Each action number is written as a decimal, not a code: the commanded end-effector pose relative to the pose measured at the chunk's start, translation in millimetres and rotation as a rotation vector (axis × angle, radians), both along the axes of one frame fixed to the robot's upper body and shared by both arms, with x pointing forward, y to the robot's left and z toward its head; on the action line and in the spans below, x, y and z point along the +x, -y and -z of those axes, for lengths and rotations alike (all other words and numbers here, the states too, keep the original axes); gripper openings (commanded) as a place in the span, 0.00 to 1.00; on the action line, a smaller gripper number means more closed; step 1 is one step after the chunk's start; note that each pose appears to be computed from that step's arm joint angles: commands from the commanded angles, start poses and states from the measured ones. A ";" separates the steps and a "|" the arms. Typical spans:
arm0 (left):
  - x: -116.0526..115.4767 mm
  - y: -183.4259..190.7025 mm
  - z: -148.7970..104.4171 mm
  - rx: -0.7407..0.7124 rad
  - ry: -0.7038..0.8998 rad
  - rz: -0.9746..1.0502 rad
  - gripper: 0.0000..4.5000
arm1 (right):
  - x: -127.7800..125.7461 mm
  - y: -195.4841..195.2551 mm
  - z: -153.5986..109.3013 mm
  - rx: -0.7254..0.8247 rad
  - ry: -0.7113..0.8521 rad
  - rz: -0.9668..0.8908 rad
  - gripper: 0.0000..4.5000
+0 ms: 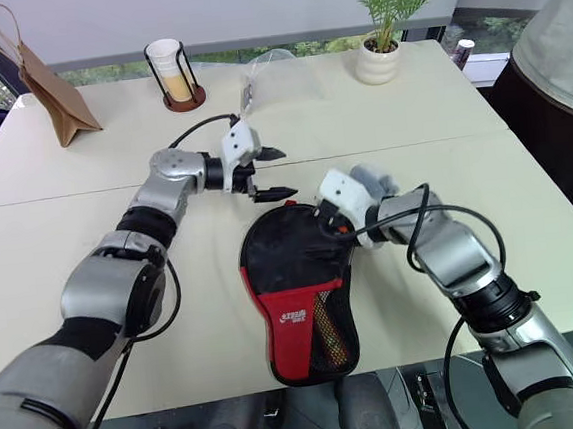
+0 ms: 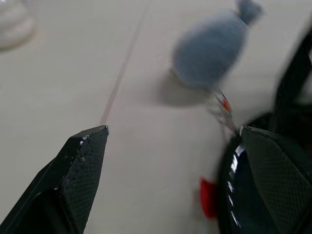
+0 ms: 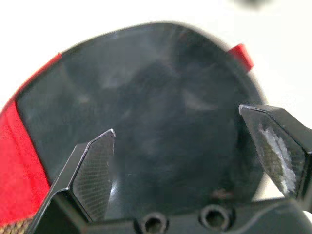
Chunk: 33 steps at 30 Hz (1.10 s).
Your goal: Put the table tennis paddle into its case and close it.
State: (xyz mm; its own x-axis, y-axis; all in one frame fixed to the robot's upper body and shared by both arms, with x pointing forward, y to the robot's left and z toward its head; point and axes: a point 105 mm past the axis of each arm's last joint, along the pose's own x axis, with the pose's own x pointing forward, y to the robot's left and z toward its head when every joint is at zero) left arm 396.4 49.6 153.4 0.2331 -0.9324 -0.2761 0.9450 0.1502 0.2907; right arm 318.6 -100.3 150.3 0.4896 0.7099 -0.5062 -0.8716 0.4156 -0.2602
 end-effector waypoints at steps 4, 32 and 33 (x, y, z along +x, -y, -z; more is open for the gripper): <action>-58.6 -1.3 -8.6 -0.063 0.016 0.161 0.99 | 7.1 23.7 -69.0 0.082 0.126 0.056 1.00; -101.0 17.7 72.5 0.084 -0.072 0.033 0.99 | 89.1 107.2 -7.6 -0.142 0.013 0.171 1.00; -101.2 17.3 75.2 0.093 -0.072 0.033 0.99 | 89.2 107.5 -7.3 -0.143 0.013 0.171 1.00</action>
